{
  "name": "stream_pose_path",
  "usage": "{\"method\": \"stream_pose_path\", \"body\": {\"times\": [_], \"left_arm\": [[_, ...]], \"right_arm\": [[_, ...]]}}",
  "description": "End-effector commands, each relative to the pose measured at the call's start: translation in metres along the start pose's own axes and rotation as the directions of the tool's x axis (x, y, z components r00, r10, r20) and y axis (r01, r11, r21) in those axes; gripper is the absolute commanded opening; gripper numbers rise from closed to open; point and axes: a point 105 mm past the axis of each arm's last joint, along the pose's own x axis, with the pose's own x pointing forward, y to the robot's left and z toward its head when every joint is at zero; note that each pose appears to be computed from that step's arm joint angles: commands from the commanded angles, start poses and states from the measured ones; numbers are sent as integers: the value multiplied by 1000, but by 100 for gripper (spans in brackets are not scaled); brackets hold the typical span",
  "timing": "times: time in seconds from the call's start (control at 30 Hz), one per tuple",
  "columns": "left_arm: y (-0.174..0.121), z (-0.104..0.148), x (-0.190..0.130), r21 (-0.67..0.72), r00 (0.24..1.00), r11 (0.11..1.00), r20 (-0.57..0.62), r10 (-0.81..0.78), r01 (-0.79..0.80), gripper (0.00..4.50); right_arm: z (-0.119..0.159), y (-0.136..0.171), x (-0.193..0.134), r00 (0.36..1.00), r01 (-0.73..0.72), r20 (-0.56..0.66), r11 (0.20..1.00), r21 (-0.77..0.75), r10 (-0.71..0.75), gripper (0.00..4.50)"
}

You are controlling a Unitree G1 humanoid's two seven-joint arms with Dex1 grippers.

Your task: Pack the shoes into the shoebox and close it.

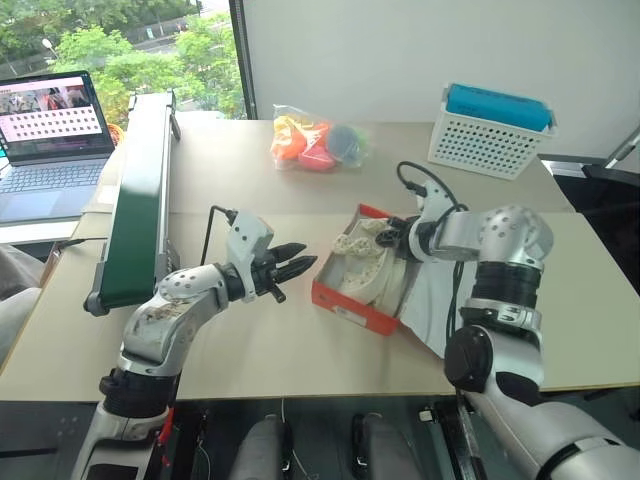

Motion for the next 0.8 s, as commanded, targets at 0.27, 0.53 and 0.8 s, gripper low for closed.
{"method": "stream_pose_path", "body": {"times": [0.27, 0.53, 0.8], "left_arm": [[-17, 5, -9, 139, 990, 980, -26, -142, 144, 161], [-12, 0, -25, 179, 979, 964, -102, -178, 194, 161], [-27, 1, -23, 177, 969, 955, -102, -225, 240, 161]], "right_arm": [[-21, -19, 26, 992, 22, -110, 949, -314, -60, 118], [-42, -27, 21, 983, -52, -177, 834, -550, -56, 118], [-99, 15, -14, 897, -408, -414, 652, -640, 155, 118]]}}
